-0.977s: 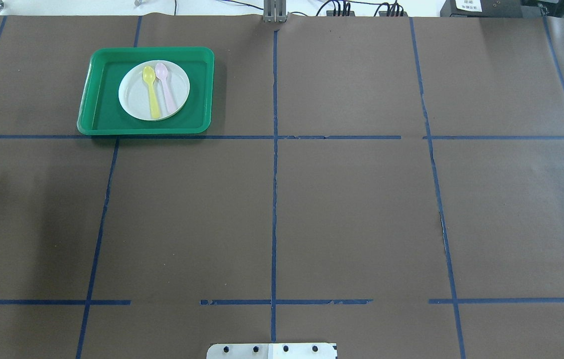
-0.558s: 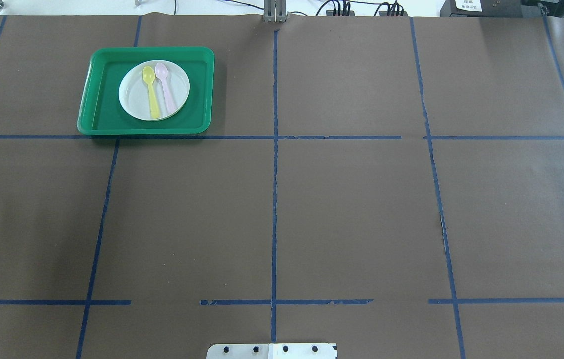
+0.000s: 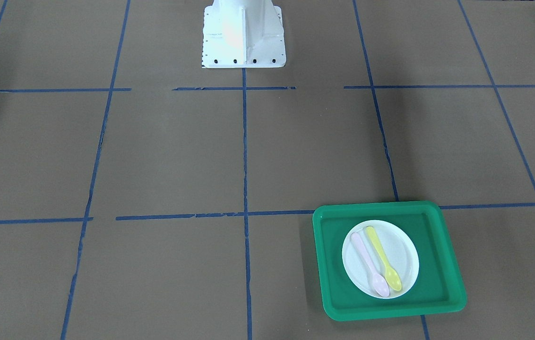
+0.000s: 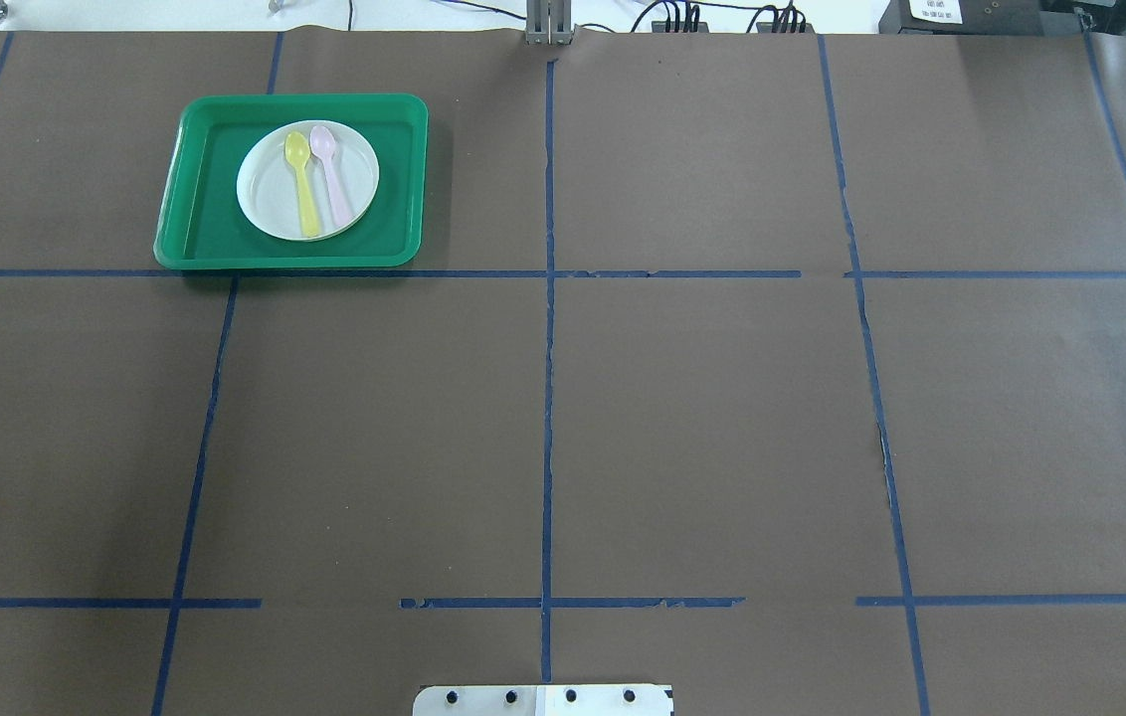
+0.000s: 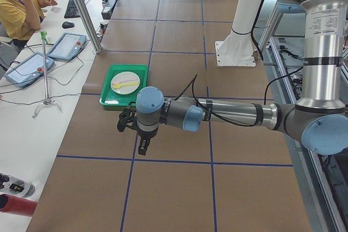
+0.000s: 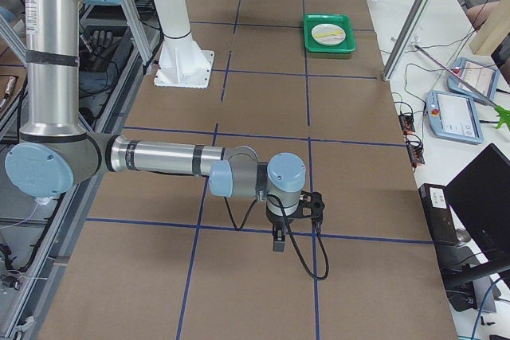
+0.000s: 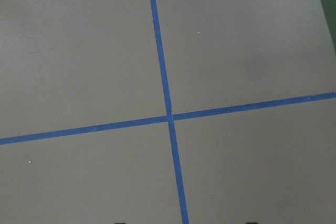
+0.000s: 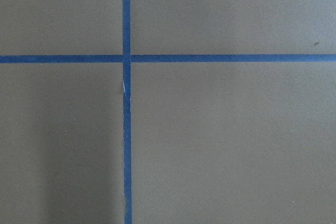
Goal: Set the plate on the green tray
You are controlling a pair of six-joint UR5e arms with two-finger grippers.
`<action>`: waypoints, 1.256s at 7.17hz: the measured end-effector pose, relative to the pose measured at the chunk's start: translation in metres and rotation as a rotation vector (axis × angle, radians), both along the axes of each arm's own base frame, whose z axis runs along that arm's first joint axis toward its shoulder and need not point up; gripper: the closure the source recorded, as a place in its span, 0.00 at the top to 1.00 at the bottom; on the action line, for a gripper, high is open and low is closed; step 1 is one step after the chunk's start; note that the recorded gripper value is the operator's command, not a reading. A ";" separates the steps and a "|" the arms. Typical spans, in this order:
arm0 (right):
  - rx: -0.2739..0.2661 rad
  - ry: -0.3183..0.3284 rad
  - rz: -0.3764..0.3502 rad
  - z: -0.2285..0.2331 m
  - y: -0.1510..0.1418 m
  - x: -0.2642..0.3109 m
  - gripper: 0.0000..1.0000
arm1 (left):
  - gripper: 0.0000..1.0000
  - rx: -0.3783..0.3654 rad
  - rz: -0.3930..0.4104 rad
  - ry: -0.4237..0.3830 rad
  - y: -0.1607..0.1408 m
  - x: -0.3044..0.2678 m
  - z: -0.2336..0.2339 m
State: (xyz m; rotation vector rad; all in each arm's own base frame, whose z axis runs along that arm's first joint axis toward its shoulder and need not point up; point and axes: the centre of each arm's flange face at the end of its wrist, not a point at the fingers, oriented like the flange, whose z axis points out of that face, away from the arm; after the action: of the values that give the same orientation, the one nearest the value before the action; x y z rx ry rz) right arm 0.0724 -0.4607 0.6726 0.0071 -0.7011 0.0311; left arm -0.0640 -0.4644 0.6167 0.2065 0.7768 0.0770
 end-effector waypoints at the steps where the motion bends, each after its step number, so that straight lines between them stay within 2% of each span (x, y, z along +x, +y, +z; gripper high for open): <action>1: 0.000 0.000 0.000 0.000 0.000 0.000 1.00 | 1.00 -0.006 0.003 0.001 0.006 0.000 0.005; 4: 0.000 0.000 0.000 0.000 0.000 0.000 1.00 | 1.00 0.027 0.043 -0.007 0.008 -0.001 0.005; 9: 0.000 0.000 0.000 0.000 0.000 0.000 1.00 | 1.00 0.013 0.056 -0.007 0.013 -0.001 0.012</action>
State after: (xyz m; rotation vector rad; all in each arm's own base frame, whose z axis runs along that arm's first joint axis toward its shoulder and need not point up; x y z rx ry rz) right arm 0.0724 -0.4606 0.6727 0.0069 -0.7011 0.0312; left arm -0.0651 -0.4511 0.6291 0.1968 0.7758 0.1355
